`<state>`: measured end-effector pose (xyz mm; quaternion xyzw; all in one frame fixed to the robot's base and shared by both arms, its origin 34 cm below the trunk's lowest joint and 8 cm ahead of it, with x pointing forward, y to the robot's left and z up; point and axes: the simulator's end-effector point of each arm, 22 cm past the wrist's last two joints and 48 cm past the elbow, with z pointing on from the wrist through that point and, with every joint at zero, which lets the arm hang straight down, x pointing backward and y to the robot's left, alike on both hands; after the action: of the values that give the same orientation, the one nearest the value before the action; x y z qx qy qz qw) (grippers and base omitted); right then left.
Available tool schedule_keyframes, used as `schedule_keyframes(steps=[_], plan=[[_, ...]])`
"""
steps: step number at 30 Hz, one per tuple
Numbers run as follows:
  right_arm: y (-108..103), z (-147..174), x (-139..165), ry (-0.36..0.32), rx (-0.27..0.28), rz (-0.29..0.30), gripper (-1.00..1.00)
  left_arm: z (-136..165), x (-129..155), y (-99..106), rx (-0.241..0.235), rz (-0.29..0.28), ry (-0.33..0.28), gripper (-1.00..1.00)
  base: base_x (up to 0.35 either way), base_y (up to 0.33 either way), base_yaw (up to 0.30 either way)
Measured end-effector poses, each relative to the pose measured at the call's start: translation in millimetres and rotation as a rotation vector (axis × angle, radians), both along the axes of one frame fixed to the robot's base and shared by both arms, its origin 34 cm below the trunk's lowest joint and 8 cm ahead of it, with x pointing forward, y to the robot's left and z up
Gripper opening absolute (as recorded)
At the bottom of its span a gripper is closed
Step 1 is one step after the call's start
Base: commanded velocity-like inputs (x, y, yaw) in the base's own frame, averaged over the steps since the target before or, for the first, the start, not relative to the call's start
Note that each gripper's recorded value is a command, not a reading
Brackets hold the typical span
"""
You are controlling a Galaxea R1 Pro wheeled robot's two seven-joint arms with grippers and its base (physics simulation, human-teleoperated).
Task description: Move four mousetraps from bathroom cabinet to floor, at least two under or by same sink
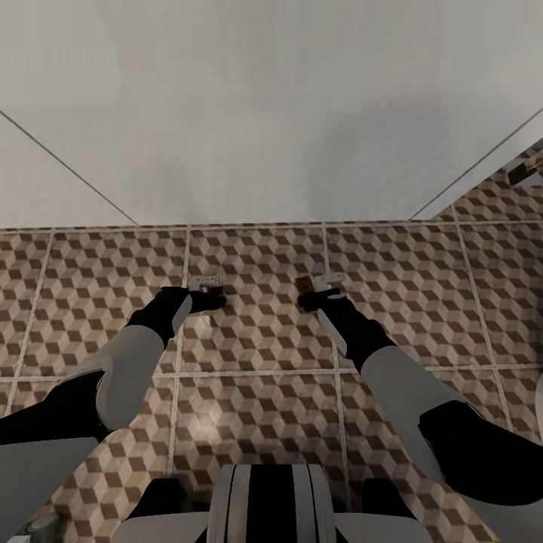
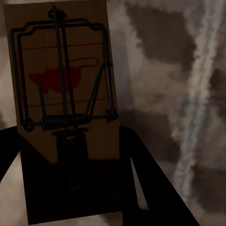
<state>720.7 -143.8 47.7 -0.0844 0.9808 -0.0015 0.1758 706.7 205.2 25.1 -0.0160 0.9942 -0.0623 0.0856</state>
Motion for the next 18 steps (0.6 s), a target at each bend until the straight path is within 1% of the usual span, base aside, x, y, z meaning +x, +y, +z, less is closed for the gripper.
schedule_keyframes(steps=[18], plan=[[0.5,0.7,1.1,-0.004,0.0,0.002,-1.0,-0.1,0.0,0.0,0.0,0.001,0.0,-1.0,0.0,0.0,0.0]])
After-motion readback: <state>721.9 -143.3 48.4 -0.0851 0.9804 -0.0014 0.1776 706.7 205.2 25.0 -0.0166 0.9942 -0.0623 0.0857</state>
